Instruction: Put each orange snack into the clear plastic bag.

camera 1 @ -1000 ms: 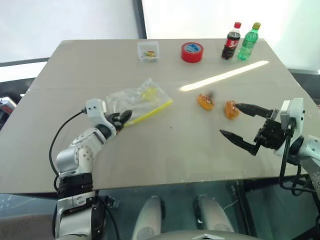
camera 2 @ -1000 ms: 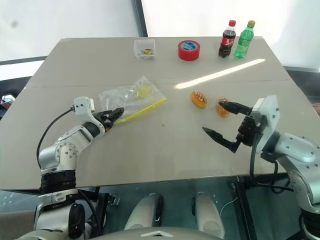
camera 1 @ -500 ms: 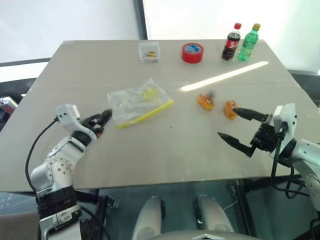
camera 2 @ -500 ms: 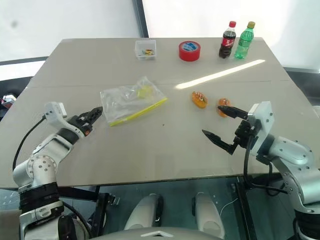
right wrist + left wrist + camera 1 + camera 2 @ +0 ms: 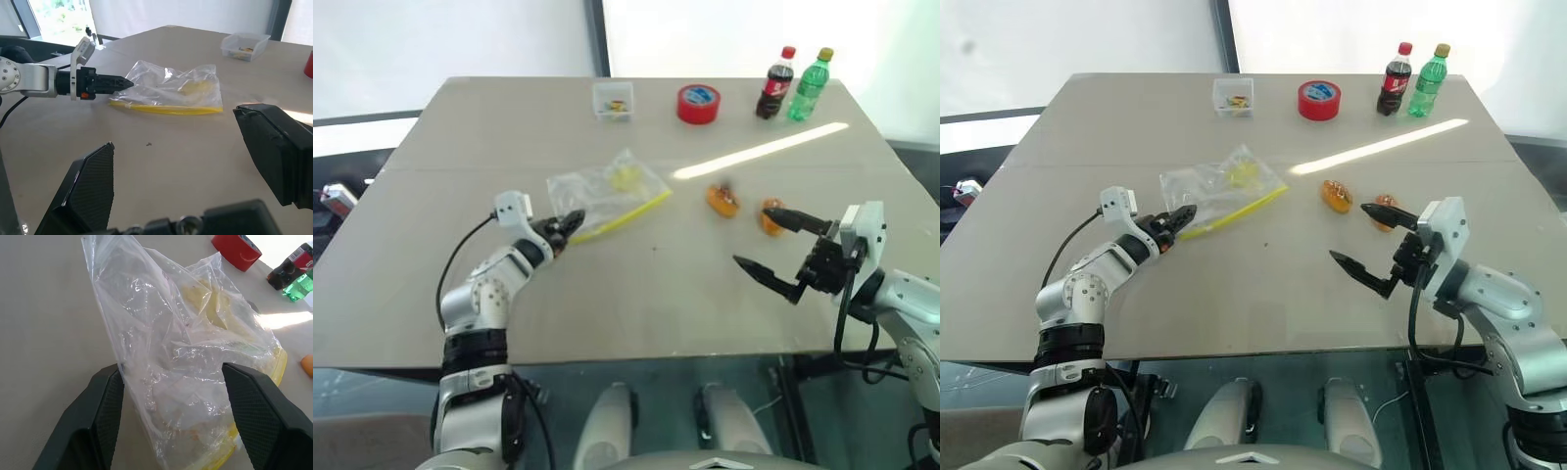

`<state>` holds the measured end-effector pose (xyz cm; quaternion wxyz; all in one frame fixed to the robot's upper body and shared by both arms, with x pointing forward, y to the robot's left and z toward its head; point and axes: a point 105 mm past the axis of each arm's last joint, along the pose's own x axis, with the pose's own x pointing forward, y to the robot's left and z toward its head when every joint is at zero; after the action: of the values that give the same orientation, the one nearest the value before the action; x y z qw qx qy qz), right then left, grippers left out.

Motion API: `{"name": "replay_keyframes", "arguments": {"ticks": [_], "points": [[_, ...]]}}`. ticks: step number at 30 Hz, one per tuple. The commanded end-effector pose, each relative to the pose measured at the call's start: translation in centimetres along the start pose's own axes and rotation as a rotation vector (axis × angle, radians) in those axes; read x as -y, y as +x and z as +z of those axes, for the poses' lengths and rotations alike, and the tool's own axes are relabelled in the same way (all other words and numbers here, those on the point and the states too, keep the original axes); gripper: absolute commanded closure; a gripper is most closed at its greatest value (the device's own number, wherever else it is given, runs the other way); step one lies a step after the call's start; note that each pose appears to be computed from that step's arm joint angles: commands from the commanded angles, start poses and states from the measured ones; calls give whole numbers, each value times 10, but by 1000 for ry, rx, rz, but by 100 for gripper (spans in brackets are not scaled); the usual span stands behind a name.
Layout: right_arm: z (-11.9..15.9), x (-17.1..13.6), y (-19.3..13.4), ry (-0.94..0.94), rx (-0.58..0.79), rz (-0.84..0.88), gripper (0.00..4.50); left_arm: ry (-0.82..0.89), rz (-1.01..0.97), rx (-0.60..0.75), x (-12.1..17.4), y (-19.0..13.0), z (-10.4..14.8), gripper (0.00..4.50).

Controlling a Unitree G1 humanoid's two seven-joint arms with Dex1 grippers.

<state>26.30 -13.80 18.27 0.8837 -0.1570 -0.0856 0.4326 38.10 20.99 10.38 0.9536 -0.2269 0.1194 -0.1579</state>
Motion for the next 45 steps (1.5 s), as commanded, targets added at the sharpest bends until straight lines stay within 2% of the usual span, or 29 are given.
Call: {"name": "replay_keyframes", "arguments": {"ticks": [1, 2, 3, 5, 8, 11, 15, 19, 22, 25, 33, 36, 37, 42, 43, 44, 45], "points": [[11, -3, 2, -44, 43, -5, 0, -59, -38, -109, 8, 10, -32, 230], [12, -4, 3, -44, 45, -9, 0, -70, -42, -111, 10, 12, -32, 278], [12, -4, 3, -44, 47, -11, 0, -79, -46, -113, 11, 14, -32, 297], [11, -5, 4, -44, 47, -16, 0, -94, -59, -124, 13, 15, -33, 389], [13, -8, 6, -40, 54, -17, 0, -265, -152, -130, 26, 11, -30, 448], [7, -8, 12, -79, 26, -34, 0, -408, -319, -171, 51, -4, -25, 448], [-20, 4, 28, -216, -143, -104, 0, -476, -442, -235, 73, -25, -27, 448], [-39, 11, 47, -411, -239, -94, 0, -486, -516, -294, 86, -45, -33, 448], [-52, 12, 60, -492, -276, -76, 0, -490, -507, -308, 85, -52, -36, 448], [-60, 8, 74, -570, -282, -25, 0, -500, -524, -303, 86, -57, -32, 448], [-55, 13, 108, -599, -207, -52, 0, -518, -527, -297, 86, -62, -31, 448], [-51, 16, 113, -582, -179, -74, 72, -508, -535, -312, 87, -65, -33, 450], [-50, 16, 113, -586, -176, -72, 109, -509, -534, -314, 87, -65, -34, 450], [-55, 14, 112, -600, -183, -53, 355, -517, -525, -327, 88, -64, -38, 450], [-56, 14, 111, -600, -183, -51, 424, -514, -531, -332, 89, -65, -39, 450], [-57, 13, 112, -599, -184, -50, 446, -508, -534, -336, 90, -65, -39, 450], [-58, 13, 112, -599, -184, -48, 446, -501, -535, -338, 90, -66, -39, 450]]}}
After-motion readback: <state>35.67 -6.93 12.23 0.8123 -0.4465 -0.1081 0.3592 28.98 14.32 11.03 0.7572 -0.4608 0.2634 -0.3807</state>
